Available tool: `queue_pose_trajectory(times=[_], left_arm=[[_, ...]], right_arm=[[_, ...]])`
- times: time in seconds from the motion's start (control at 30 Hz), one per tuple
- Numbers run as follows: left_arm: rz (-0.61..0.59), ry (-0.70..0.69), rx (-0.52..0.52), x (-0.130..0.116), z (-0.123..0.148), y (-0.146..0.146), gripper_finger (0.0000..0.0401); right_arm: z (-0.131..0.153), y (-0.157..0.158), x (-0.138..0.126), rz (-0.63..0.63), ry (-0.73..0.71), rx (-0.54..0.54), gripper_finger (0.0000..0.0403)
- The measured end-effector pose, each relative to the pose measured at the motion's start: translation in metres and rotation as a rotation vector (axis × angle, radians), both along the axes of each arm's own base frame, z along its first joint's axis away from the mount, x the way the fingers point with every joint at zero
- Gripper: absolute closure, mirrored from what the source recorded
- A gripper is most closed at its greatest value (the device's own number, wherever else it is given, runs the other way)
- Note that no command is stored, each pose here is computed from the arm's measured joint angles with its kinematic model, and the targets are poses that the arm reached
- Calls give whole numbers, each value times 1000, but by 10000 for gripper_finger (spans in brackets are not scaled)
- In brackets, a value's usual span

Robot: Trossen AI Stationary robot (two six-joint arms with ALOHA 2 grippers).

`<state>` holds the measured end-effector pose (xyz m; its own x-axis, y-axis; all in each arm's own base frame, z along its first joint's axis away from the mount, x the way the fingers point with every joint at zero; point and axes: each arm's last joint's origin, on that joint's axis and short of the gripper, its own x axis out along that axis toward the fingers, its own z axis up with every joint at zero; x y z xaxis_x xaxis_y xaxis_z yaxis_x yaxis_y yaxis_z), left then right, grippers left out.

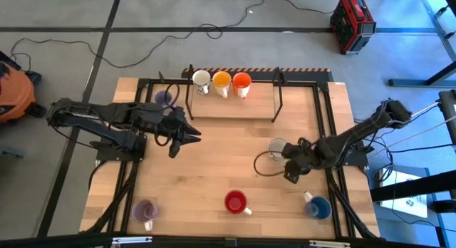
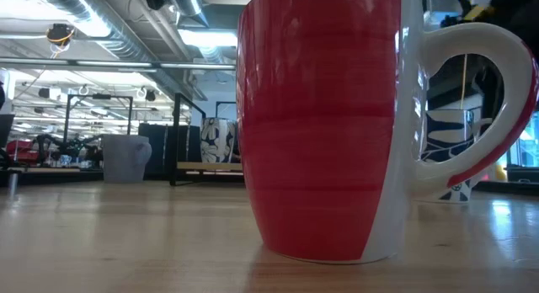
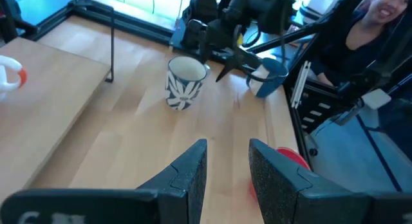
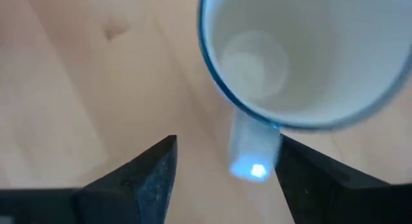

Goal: Place coffee mugs
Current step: Put the blue patterned mug on the shelf

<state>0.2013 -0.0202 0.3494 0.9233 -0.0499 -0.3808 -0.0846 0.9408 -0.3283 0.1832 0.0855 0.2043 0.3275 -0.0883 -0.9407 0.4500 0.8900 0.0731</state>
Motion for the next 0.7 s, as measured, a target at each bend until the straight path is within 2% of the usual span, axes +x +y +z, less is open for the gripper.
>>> queue_pose_trajectory(times=[0.17,0.3,0.47,0.7], left_arm=[[8,3,-19,0,0,0,291],[19,1,-30,0,0,0,291],[42,-5,-46,1,0,1,291],[100,-10,-51,1,1,2,291]], right_arm=[[-18,11,-15,-34,-35,-96,163],[-24,20,-23,-44,-154,-118,167],[-35,24,-30,-86,-266,-163,195],[-44,22,-35,-136,-328,-207,242]])
